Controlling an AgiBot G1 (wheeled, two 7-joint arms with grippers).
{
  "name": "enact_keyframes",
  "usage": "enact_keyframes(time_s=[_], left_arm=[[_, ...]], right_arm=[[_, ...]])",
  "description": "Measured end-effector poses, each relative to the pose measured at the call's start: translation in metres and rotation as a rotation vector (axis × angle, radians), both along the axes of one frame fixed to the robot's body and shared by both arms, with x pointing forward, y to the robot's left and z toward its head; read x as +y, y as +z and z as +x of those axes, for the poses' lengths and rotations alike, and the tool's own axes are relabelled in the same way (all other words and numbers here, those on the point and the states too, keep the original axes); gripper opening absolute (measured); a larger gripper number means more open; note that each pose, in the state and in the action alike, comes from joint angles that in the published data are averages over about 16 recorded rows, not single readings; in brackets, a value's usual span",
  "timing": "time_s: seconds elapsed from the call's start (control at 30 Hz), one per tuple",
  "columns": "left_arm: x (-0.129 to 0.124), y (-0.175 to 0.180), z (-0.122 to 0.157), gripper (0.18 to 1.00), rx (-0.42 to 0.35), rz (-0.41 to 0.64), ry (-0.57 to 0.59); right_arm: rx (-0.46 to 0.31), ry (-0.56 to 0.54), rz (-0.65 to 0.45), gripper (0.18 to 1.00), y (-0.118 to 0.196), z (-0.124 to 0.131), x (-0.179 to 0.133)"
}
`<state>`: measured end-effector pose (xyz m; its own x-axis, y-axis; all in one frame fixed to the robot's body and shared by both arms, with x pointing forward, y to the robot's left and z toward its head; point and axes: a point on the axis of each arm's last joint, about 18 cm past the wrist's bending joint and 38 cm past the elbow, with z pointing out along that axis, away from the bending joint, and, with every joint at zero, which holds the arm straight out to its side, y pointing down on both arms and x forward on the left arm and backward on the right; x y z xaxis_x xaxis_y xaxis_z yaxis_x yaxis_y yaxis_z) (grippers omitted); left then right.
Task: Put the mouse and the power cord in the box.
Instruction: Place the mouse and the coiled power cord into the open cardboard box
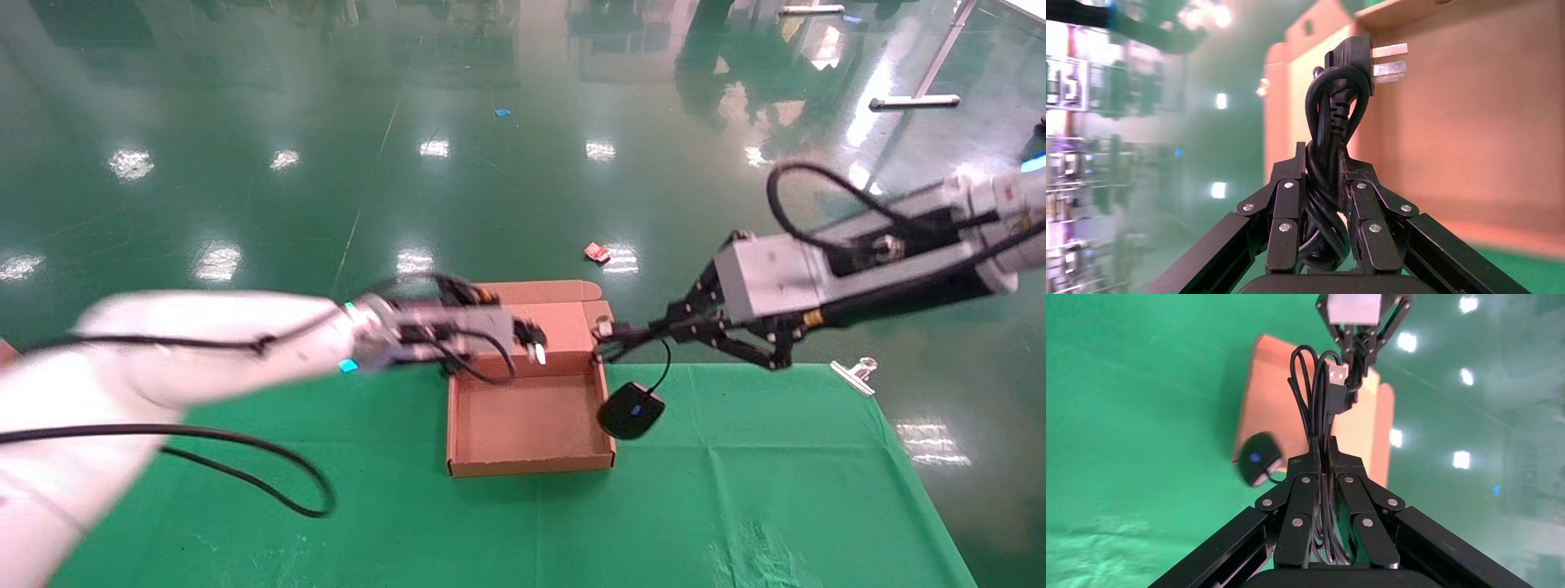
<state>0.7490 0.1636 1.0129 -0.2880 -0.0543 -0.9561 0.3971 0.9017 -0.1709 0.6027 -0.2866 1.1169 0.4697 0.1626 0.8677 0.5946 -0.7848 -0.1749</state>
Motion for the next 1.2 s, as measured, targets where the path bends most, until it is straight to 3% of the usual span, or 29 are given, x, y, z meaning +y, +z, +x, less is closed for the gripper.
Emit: enact_keyframes(time_s=[0.33,0.77,1.0,1.2], left_arm=[[-0.017,-0.051,0.021,0.269,0.041,-0.105,-0.002],[-0.018,-0.060,0.021,0.294,0.057,-0.148,-0.040],[-0.014,-0.056,0.022,0.367,0.052,-0.161,-0.042],[0.006,-0.044,0.021,0.468,0.059,-0.187,-0.043]], right_arm=[[0.043,-0.041,-0.012,0.196,-0.032,0.019,-0.015],[0.068,-0.047,-0.020,0.196,-0.044,0.034,-0.015],[0.064,-0.025,-0.026,0.196,-0.038,0.037,0.002],[0.042,0.003,-0.037,0.196,-0.027,0.042,0.029]])
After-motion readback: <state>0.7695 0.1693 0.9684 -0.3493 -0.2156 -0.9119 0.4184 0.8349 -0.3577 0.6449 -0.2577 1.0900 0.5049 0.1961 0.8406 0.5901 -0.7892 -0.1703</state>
